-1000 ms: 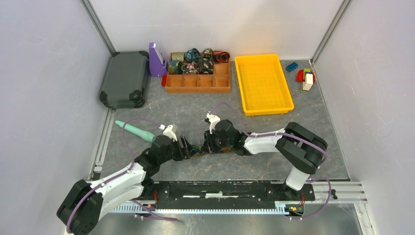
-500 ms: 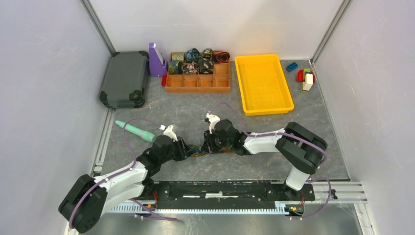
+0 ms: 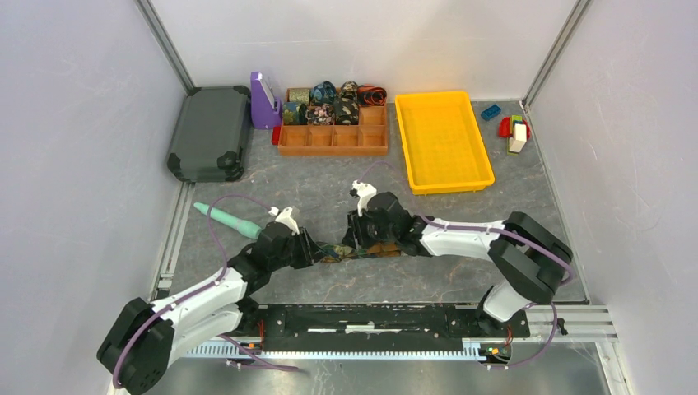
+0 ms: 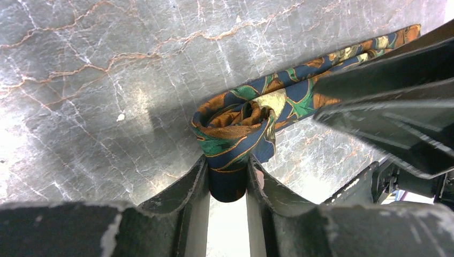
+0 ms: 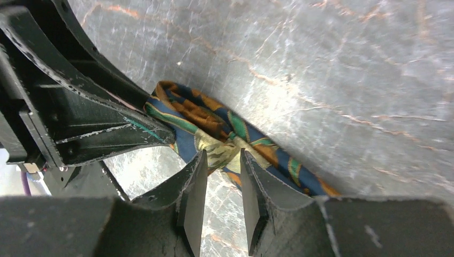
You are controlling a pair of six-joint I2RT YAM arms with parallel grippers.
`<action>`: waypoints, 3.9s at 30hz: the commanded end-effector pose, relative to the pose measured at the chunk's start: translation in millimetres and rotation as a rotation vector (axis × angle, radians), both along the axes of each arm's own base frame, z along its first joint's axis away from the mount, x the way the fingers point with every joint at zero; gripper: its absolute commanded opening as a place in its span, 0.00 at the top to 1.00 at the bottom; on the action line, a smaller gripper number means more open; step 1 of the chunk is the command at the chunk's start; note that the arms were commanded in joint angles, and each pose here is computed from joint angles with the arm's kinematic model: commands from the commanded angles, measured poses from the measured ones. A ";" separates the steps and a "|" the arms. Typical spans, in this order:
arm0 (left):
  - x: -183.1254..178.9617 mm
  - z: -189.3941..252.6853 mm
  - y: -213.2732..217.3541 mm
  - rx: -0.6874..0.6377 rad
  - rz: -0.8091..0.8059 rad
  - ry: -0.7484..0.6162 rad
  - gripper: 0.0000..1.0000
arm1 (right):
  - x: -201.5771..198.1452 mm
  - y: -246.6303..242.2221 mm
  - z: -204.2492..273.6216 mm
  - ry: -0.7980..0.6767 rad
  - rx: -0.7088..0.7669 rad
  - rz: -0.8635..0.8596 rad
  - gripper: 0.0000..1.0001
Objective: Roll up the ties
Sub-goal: Roll the tie at the center of the board.
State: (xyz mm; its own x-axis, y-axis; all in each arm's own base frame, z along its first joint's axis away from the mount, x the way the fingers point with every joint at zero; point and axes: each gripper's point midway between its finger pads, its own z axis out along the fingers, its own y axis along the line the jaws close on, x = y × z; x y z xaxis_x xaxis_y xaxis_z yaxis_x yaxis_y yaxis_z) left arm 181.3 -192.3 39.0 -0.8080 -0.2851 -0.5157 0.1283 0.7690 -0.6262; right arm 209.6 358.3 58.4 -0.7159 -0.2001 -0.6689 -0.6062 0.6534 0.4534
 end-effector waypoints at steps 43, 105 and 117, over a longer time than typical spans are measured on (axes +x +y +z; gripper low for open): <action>3.8 17.5 19.4 0.139 0.028 -0.003 0.73 | -11.1 -62.5 -29.4 -0.015 -0.186 -0.243 0.61; 30.5 46.3 26.4 0.574 0.154 -0.072 0.78 | 40.4 -72.9 -42.7 -0.131 -0.311 -0.247 0.79; 33.3 48.5 23.2 0.613 0.157 -0.091 0.79 | 14.4 -85.1 -52.3 -0.044 -0.297 -0.289 0.78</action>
